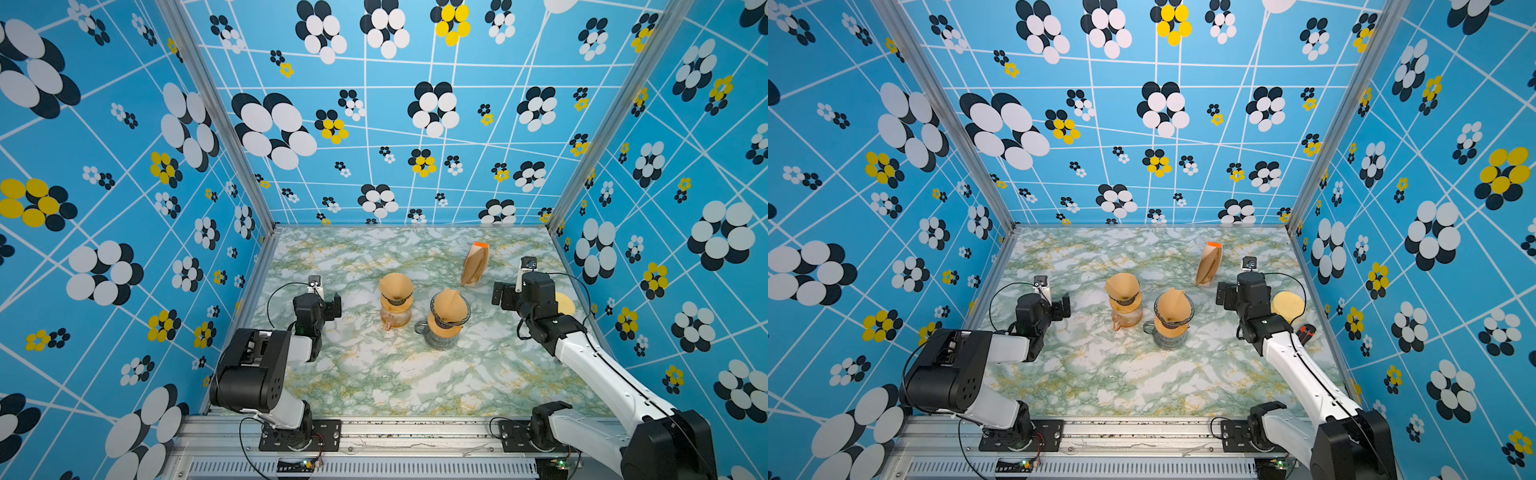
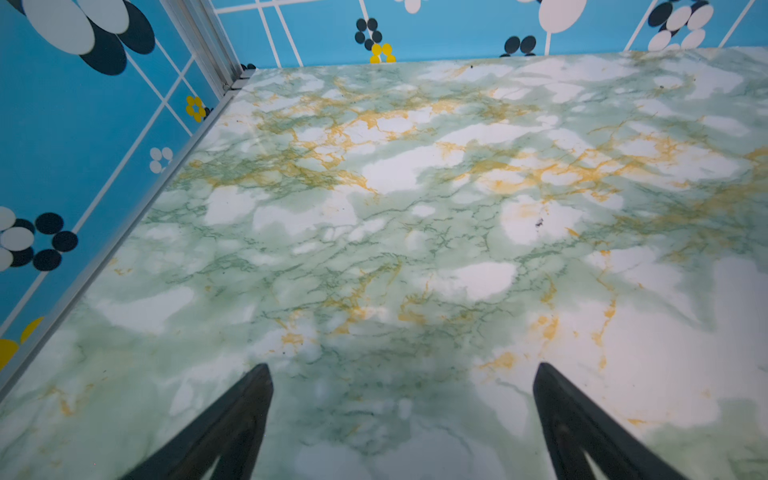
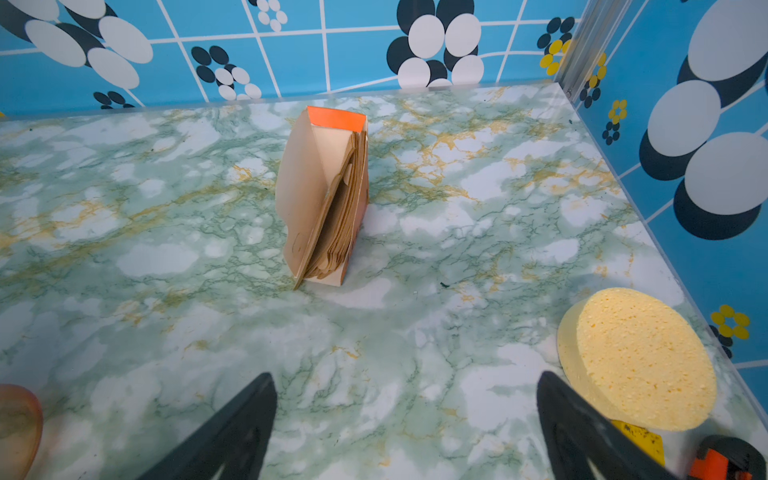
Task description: Place the coffee filter in the dripper
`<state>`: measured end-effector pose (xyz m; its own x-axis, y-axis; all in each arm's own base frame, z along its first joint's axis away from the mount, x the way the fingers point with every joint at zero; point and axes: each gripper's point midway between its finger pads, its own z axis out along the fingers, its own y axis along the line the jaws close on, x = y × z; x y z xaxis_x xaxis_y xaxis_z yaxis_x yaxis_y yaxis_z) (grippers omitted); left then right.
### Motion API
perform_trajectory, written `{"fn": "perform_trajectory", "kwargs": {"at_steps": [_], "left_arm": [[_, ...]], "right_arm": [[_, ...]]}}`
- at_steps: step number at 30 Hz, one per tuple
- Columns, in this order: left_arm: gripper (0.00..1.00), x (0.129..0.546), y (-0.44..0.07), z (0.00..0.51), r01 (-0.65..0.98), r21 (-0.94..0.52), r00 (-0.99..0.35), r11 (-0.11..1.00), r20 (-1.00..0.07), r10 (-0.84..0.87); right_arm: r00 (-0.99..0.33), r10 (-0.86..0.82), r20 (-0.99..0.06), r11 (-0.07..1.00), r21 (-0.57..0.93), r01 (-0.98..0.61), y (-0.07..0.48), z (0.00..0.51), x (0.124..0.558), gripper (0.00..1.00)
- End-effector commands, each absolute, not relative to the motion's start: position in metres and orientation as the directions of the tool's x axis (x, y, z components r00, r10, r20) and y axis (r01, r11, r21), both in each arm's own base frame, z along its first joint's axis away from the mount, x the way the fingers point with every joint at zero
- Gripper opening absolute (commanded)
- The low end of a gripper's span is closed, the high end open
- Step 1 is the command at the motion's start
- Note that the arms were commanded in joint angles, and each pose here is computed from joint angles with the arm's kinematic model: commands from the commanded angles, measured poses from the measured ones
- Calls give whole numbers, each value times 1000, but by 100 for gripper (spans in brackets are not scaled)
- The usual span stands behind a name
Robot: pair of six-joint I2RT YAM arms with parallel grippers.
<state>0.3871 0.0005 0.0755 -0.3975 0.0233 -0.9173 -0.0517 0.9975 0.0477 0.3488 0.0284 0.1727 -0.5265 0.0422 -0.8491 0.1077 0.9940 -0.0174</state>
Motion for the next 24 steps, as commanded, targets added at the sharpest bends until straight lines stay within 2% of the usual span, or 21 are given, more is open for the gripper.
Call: {"fn": "perform_trajectory", "kwargs": {"at_steps": [1, 17, 24], "left_arm": [[99, 397, -1, 95, -37, 13, -330, 999, -944, 0], [99, 397, -1, 95, -35, 16, -329, 999, -944, 3], [99, 397, -2, 96, -35, 18, -329, 999, -944, 5]], "right_arm": [[-487, 44, -872, 991, -22, 129, 24, 177, 356, 99], [-454, -13, -891, 973, -116, 200, 3, 146, 381, 99], [-378, 64, -923, 984, -3, 176, -24, 134, 390, 99]]}}
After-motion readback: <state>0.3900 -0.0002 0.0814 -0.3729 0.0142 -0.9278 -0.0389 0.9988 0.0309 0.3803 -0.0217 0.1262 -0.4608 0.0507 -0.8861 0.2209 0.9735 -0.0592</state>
